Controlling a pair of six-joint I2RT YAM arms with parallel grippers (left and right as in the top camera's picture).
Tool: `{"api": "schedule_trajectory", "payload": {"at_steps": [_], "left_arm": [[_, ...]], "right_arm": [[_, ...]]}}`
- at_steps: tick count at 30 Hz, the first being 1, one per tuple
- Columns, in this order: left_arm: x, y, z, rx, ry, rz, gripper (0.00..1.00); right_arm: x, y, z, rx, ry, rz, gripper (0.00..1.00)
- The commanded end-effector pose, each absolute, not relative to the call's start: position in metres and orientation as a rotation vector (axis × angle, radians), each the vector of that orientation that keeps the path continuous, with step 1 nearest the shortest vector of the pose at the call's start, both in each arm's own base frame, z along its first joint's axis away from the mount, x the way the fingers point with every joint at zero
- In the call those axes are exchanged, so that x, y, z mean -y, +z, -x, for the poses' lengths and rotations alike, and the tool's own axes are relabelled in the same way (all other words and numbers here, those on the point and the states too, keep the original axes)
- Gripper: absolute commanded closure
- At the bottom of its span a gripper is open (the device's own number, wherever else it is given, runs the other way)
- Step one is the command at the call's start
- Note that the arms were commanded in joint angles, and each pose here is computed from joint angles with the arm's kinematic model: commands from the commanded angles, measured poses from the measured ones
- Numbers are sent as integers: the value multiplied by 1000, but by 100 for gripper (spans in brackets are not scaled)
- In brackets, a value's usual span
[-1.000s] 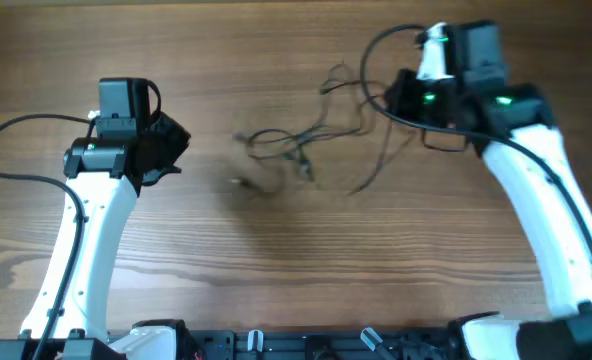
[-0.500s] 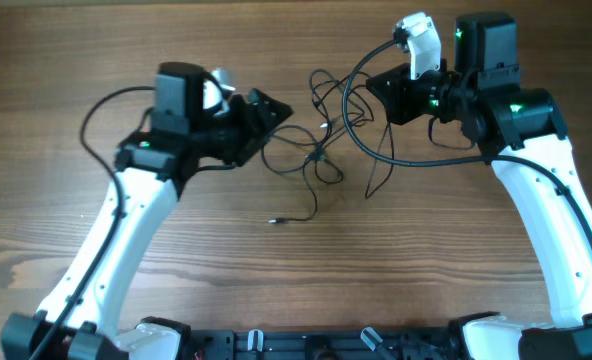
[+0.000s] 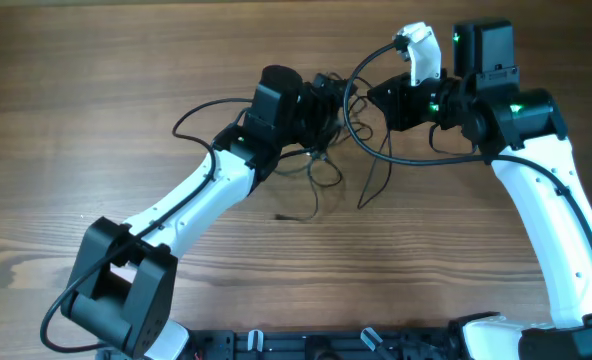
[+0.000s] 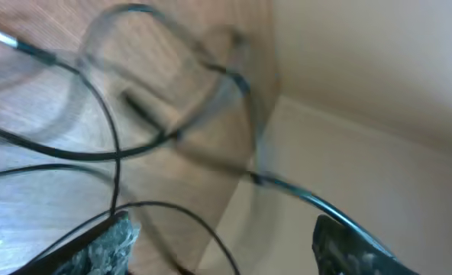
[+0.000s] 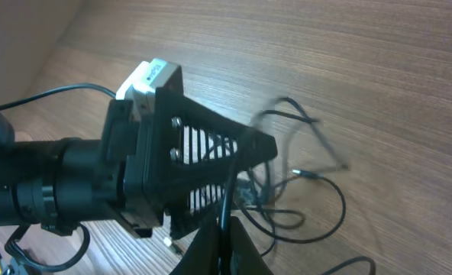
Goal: Untangle cables
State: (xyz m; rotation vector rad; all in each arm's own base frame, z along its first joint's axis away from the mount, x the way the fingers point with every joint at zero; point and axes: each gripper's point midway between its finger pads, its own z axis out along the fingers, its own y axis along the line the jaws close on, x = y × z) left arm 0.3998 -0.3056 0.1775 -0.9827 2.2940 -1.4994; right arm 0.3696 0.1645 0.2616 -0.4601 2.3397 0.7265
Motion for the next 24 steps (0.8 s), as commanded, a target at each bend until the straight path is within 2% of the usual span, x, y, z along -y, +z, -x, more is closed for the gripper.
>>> {"api": "schedule_trajectory", "payload": {"at_steps": [1,2,7,8,9,10,11,12,14,15,18,20,24], "left_arm": [[307,173,-403,-2273,-1464,1004,47],[313,167,-400,-2296,-1459,998,55],[325,129,-394,-2380,-1392,1017,52],[323,120,-395,-2395,-1352,984,55],[319,109,-395,-2417,-1291,965,61],[309,94,-393,-2453,-1180,947,74],[297,82,-390,-2489,-1073,948,95],[281,68,-385,-2533,-960,959,96],[245,45,-371,-2641,-758,991,96],[215,32,-362,-2706,-630,1032,96],[157,18,-352,-2768,-444,1150,96],[129,15,-351,-2753,-394,1265,96],[125,15,-351,-2751,-389,1279,96]], "right_arm": [[-175,275,-362,-2298,813,496,96],[-179,278,-359,-2285,854,513,96],[-179,277,-357,-2294,860,511,95],[-179,277,-357,-2297,860,511,95],[-179,276,-356,-2301,859,510,95],[-178,275,-357,-2304,851,507,95],[-173,273,-360,-2315,806,489,96],[-157,265,-370,-2352,679,413,96],[-88,250,-392,-2442,299,-52,96],[-26,252,-393,-2406,31,-383,96],[31,269,-393,-2306,-108,-557,96],[97,290,-392,-2134,-306,-748,96],[228,348,-372,-1599,-607,-1139,96]]}}
